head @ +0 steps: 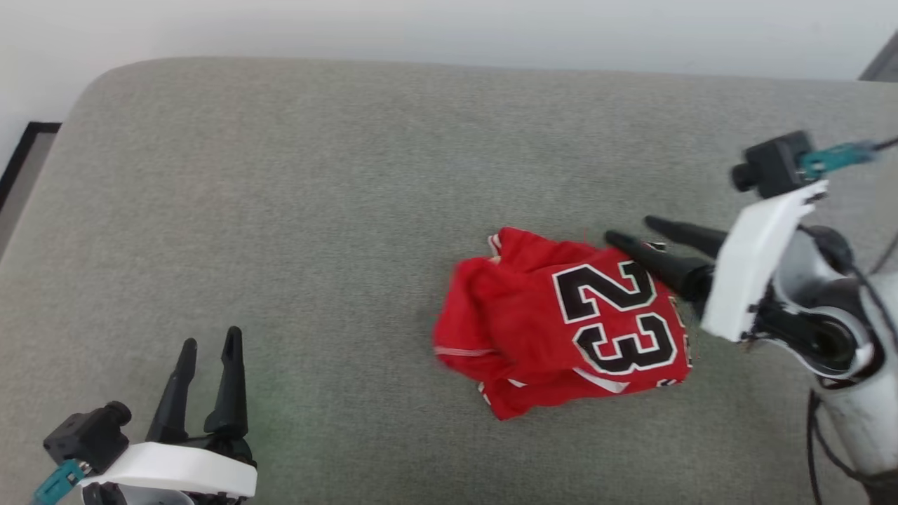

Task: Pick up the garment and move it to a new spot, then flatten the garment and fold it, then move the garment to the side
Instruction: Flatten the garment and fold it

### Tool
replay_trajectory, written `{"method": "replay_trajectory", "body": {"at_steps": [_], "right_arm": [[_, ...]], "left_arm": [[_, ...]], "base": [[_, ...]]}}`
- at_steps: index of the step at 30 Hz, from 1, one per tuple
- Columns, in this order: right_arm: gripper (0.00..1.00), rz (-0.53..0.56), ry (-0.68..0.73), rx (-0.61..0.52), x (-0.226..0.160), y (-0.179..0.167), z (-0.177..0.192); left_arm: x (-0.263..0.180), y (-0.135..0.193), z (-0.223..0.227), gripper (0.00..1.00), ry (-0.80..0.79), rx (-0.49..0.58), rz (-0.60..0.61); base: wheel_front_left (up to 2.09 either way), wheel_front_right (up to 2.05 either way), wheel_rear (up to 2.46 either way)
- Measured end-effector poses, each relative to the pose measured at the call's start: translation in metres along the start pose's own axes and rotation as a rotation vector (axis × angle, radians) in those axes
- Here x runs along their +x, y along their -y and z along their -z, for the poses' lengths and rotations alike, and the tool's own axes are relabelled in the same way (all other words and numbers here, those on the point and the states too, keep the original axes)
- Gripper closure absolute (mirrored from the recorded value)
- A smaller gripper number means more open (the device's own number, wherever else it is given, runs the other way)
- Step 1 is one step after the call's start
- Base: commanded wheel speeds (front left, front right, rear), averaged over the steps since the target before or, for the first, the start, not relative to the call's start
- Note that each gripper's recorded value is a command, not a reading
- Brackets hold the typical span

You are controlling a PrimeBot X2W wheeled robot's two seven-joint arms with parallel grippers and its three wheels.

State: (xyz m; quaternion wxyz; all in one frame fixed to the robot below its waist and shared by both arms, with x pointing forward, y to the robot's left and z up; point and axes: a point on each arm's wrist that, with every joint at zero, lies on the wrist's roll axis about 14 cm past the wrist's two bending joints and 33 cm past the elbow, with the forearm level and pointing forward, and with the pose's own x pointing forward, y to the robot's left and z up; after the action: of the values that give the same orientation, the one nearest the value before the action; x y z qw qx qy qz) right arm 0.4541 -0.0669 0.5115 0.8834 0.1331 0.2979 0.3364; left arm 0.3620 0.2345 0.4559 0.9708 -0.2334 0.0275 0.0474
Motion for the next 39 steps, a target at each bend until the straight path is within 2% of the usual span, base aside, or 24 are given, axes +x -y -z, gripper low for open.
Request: {"method": "replay_trajectory", "body": {"at_steps": [7,19,31,33,39], "right_arm": [[0.00,0.112,0.193,0.015,-0.036,0.032,-0.019],[0.00,0.304,0.487,-0.092,-0.095,0.070,-0.023],[0.00,0.473,0.625,-0.157,-0.144,0.097,0.010],[0.00,0.496,0.628,-0.198,-0.151,0.099,0.016],[0.00,0.537,0.628,-0.187,-0.163,0.101,0.038]], "left_arm": [[0.009,0.010,0.001,0.00,-0.006,0.013,0.040],[0.015,0.017,-0.001,0.00,-0.004,0.041,0.072],[0.007,0.020,-0.012,0.00,0.022,0.107,0.099],[0.004,0.019,-0.014,0.00,0.029,0.108,0.094],[-0.004,0.019,-0.022,0.00,0.055,0.144,0.096]], "base": [[0.00,0.00,0.00],[0.00,0.00,0.00],[0.00,0.00,0.00],[0.00,0.00,0.00],[0.00,0.00,0.00]]}}
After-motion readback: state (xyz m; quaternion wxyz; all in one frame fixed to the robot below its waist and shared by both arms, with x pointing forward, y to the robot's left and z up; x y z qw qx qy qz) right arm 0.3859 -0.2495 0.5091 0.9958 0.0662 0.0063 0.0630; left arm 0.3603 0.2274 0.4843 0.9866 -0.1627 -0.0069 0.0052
